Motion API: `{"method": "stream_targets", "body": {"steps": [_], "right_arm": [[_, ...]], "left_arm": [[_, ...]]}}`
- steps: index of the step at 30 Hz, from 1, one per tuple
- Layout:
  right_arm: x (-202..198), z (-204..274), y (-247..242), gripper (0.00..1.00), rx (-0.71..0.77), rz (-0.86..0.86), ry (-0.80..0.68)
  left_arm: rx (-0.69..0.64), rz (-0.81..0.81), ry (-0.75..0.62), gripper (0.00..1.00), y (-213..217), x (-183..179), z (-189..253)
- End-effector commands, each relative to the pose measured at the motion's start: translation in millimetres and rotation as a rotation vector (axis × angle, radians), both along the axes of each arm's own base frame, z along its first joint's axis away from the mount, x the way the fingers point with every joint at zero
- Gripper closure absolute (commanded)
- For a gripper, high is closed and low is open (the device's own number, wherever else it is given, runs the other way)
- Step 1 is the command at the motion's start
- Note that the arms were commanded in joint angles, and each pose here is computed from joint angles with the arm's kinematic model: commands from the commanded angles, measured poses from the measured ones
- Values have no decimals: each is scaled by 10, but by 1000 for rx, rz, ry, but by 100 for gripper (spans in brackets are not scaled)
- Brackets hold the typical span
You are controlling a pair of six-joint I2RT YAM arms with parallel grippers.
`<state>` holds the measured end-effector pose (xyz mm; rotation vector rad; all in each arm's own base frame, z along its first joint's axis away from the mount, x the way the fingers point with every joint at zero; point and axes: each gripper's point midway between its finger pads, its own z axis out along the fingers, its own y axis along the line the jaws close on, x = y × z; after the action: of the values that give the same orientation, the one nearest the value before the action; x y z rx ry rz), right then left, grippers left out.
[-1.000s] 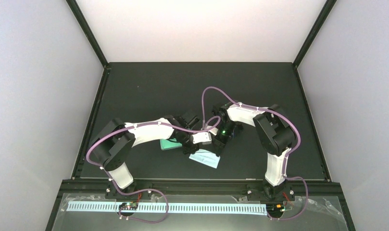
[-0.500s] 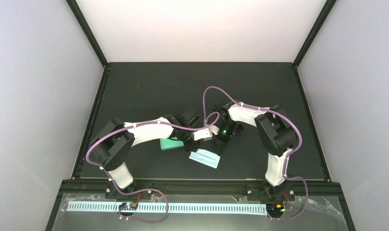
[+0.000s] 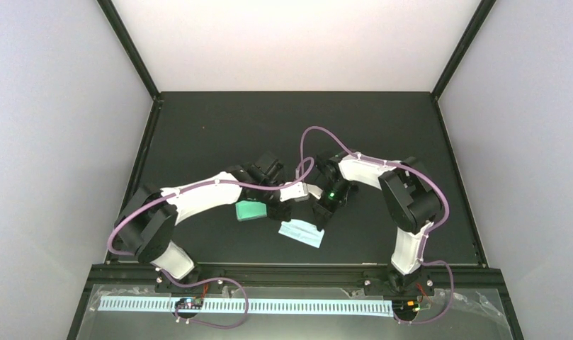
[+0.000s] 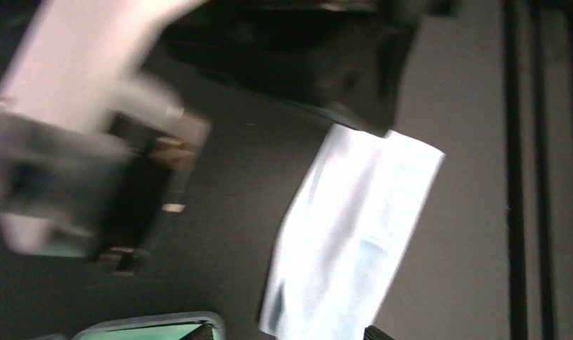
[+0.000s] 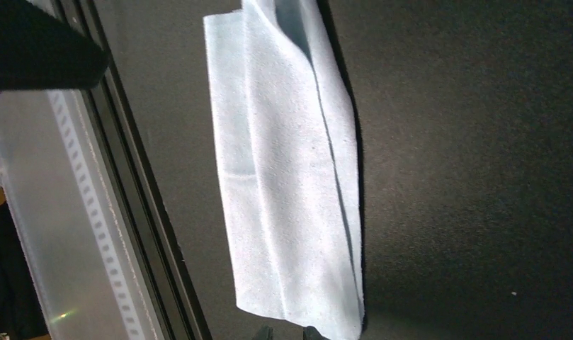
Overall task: Organize the sunglasses
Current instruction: Fold the glasses cleaning cloth at the center of the board.
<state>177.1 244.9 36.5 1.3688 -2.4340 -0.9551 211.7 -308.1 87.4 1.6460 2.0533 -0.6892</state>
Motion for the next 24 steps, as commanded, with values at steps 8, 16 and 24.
{"method": "stream_targets", "body": {"steps": [8,16,24], "right_arm": [[-47,88,142,88,106,22,28],[-68,-73,142,88,51,28,32],[-22,-168,124,88,8,11,29]], "left_arm": [[-5,-325,19,38,77,-662,-94],[74,-324,41,38,57,-618,-278],[130,-344,68,37,69,-644,-395]]}}
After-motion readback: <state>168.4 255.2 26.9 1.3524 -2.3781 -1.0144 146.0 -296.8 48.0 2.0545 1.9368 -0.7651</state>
